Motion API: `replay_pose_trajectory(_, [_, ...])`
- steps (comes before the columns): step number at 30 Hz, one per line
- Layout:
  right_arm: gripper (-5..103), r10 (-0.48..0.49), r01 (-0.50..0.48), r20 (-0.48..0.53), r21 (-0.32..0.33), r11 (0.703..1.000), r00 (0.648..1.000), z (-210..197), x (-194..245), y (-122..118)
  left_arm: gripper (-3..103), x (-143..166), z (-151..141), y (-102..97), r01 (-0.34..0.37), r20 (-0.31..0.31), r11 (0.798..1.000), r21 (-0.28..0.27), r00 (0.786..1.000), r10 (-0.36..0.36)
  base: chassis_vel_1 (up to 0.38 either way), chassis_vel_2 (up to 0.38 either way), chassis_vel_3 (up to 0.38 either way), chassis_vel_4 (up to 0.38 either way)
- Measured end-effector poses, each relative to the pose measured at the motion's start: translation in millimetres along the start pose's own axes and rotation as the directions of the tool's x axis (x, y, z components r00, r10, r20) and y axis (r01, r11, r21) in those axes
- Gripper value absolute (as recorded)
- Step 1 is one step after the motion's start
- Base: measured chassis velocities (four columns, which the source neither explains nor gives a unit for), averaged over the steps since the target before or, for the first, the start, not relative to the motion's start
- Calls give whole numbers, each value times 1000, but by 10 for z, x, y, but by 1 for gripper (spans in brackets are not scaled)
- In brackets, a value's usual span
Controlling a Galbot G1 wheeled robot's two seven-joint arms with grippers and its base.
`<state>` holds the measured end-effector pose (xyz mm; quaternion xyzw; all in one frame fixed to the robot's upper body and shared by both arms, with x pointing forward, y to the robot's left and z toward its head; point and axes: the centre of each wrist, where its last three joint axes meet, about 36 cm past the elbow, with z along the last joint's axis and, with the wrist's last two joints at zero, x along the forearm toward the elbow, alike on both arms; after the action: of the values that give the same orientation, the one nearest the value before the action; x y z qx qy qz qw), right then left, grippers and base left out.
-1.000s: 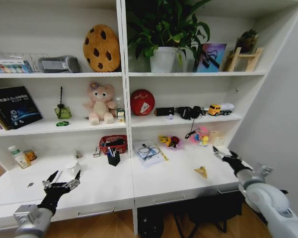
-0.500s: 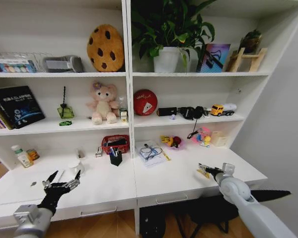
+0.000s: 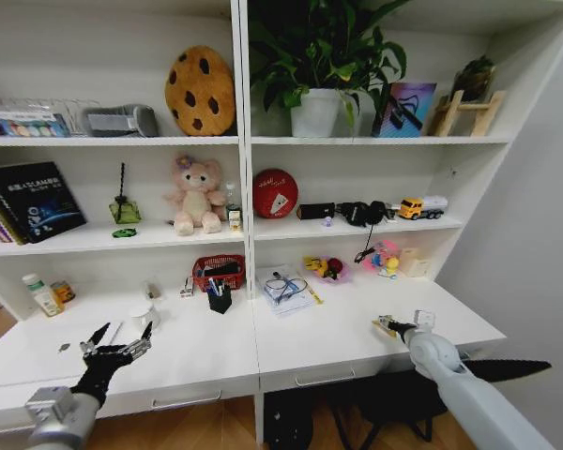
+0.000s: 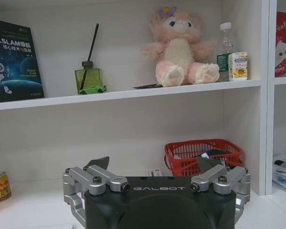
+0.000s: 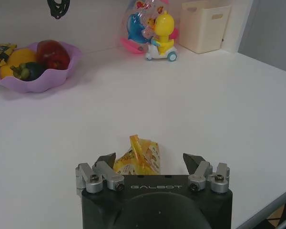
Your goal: Organize the objects on the table.
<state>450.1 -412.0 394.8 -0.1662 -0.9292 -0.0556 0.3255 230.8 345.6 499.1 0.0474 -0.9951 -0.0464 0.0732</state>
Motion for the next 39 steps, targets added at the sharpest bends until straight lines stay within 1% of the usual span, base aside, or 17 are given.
replay_pose_trajectory(1, [84,0,0,0,0,1000,1000,0,0,0,100,0,0,0,0,0,1000,0,1000,0,0,0,0,0])
replay_pose_trajectory(4, [68,3,-3,-8,-3,1000,1000,6,-74,-6,100,0,0,0,0,0,1000,0,1000,0,0,0,0,0])
replay_pose_trajectory(8, [57,0,0,-6,-4,1000,1000,-14,-93,5,100,0,0,0,0,0,1000,0,1000,0,0,0,0,0])
replay_pose_trajectory(10, [45,-9,9,-4,-17,1000,1000,-69,-110,28,100,0,0,0,0,0,1000,0,1000,0,0,0,0,0])
replay_pose_trajectory(16, [24,-3,3,-9,-13,1000,1000,-77,-165,68,100,0,0,0,0,0,1000,0,1000,0,0,0,0,0])
replay_pose_trajectory(17, [24,-3,3,-9,-13,1000,1000,-77,-165,68,100,0,0,0,0,0,1000,0,1000,0,0,0,0,0])
replay_pose_trajectory(20, [8,-5,4,-15,-15,1000,1000,-48,-171,93,100,0,0,0,0,0,1000,0,1000,0,0,0,0,0])
replay_pose_trajectory(23, [1,-7,6,-16,-16,1000,1000,-28,-172,97,100,0,0,0,0,0,1000,0,1000,0,0,0,0,0])
replay_pose_trajectory(27, [0,-2,2,0,-2,1000,1000,-30,-189,90,100,0,0,0,0,0,1000,0,1000,0,0,0,0,0])
replay_pose_trajectory(29, [0,10,-22,123,97,995,992,-74,-253,35,100,0,0,0,0,0,1000,0,1000,0,0,0,0,0])
replay_pose_trajectory(30, [0,10,-22,123,97,995,992,-74,-253,35,100,0,0,0,0,0,1000,0,1000,0,0,0,0,0])
replay_pose_trajectory(32, [0,0,-47,256,177,983,967,-182,-283,22,100,0,0,0,0,0,1000,0,1000,0,0,0,0,0])
replay_pose_trajectory(34, [0,-5,-47,269,188,981,963,-192,-287,24,100,0,0,0,0,0,1000,0,1000,0,0,0,0,0])
replay_pose_trajectory(35, [0,-29,-37,297,214,976,955,-203,-303,22,100,0,0,0,0,0,1000,0,1000,0,0,0,0,0])
replay_pose_trajectory(37, [0,-157,27,391,318,948,907,-232,-400,51,100,0,0,0,0,0,1000,0,1000,0,0,0,0,0])
replay_pose_trajectory(38, [0,-157,27,391,318,948,907,-232,-400,51,100,0,0,0,0,0,1000,0,1000,0,0,0,0,0])
replay_pose_trajectory(39, [0,-237,80,413,362,929,879,-283,-437,64,100,0,0,0,0,0,1000,0,1000,0,0,0,0,0])
